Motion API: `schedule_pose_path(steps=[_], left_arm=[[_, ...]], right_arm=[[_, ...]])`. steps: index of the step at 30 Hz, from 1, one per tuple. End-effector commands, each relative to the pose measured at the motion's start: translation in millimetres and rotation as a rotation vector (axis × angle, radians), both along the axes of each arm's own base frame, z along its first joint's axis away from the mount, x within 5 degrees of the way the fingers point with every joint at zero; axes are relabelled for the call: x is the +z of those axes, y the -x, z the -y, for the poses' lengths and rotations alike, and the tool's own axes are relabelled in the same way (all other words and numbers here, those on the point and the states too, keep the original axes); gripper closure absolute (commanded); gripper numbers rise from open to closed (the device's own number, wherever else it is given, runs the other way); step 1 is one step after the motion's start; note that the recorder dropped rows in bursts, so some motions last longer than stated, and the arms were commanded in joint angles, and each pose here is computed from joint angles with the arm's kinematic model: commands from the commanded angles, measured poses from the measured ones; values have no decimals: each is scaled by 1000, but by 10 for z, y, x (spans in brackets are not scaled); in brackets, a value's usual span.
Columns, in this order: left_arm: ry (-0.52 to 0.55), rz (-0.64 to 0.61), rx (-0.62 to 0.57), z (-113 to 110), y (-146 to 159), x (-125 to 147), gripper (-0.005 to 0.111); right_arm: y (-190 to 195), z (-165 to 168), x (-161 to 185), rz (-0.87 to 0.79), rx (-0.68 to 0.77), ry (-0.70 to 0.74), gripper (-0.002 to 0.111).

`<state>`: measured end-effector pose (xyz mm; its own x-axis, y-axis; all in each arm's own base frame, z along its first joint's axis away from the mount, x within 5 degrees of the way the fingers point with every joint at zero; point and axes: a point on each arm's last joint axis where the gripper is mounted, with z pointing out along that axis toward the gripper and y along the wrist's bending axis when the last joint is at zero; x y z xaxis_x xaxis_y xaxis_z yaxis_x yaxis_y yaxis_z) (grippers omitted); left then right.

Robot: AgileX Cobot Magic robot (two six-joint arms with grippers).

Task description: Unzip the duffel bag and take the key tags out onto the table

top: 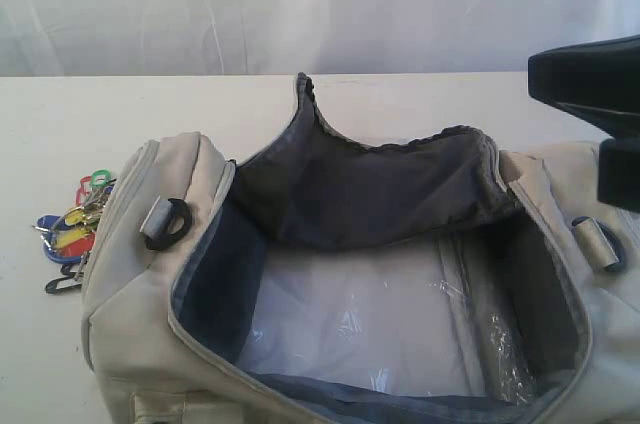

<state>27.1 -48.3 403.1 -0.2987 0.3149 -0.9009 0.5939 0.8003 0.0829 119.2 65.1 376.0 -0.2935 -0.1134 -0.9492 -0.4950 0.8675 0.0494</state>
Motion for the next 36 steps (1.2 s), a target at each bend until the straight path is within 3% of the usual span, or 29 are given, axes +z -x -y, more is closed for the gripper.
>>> schedule_pose_path(steps=[1,12,29,36], left_arm=[[13,46,-1,15,165,-5,107],[5,177,-3,32,530,-18,107],[0,185,72,48,506,-40,107],[23,47,79,22,294,-483,107]], right_arm=[[13,3,44,15,-1,-17,108],[13,3,44,15,-1,-17,108],[13,3,44,15,-1,-17,108],[13,3,44,15,-1,-17,108]])
